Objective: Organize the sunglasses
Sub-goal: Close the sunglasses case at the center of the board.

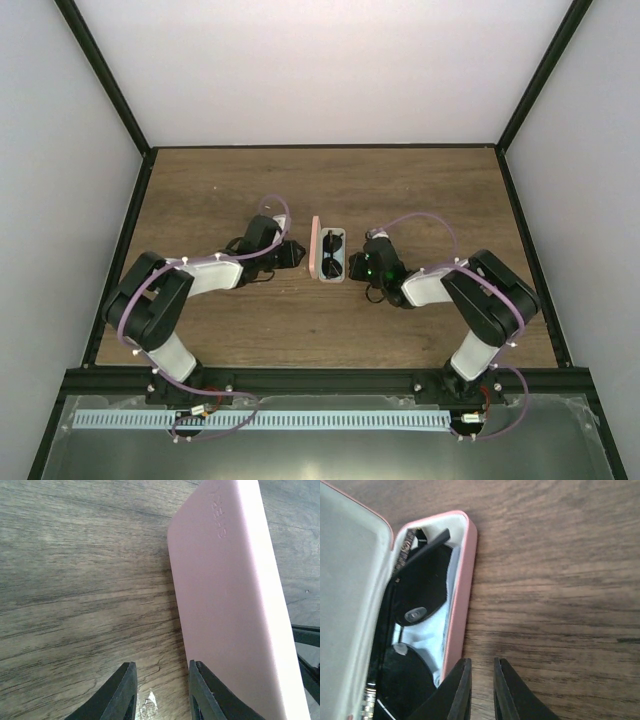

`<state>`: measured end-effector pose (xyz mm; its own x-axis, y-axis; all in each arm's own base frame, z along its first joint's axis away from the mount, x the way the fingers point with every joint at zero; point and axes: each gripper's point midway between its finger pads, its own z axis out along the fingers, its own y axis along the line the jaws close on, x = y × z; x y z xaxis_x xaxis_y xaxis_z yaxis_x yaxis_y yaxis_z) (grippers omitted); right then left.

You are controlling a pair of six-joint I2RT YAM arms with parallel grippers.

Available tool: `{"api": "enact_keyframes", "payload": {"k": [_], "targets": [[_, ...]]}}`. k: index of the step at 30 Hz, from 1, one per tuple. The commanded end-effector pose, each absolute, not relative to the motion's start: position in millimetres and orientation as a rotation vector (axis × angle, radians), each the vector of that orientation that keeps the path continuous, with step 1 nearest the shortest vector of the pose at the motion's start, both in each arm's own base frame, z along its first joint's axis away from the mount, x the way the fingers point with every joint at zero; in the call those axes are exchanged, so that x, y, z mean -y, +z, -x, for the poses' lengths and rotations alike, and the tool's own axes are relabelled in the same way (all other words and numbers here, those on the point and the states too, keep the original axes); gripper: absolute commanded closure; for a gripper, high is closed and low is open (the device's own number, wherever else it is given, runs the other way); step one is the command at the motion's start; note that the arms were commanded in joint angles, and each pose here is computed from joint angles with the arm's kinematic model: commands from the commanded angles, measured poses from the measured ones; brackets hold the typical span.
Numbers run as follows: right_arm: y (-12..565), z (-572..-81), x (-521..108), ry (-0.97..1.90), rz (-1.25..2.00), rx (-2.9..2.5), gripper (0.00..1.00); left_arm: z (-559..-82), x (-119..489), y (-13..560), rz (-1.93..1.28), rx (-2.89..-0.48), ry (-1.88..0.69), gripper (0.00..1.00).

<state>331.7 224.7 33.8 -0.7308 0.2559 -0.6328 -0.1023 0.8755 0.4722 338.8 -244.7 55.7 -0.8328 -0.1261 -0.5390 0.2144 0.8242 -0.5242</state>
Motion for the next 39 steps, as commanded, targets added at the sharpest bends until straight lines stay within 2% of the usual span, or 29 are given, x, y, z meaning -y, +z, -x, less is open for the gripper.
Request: {"api": "enact_keyframes", "payload": {"k": [1, 13, 39], "targets": [[34.9, -339.4, -227.5, 0.625, -0.092, -2.294, 0.87, -342.4, 249.1, 69.8, -0.061, -2.41, -0.793, 0.68], [36.2, -338.6, -235.4, 0.669, -0.061, -2.295, 0.87, -344.5, 254.3, 100.8, -0.086, -2.354, -0.783, 0.68], [32.0, -334.1, -239.0, 0.701, -0.045, -2.308, 0.87, -335.6, 302.8, 102.6, -0.191, -2.366, -0.834, 0.68]]}}
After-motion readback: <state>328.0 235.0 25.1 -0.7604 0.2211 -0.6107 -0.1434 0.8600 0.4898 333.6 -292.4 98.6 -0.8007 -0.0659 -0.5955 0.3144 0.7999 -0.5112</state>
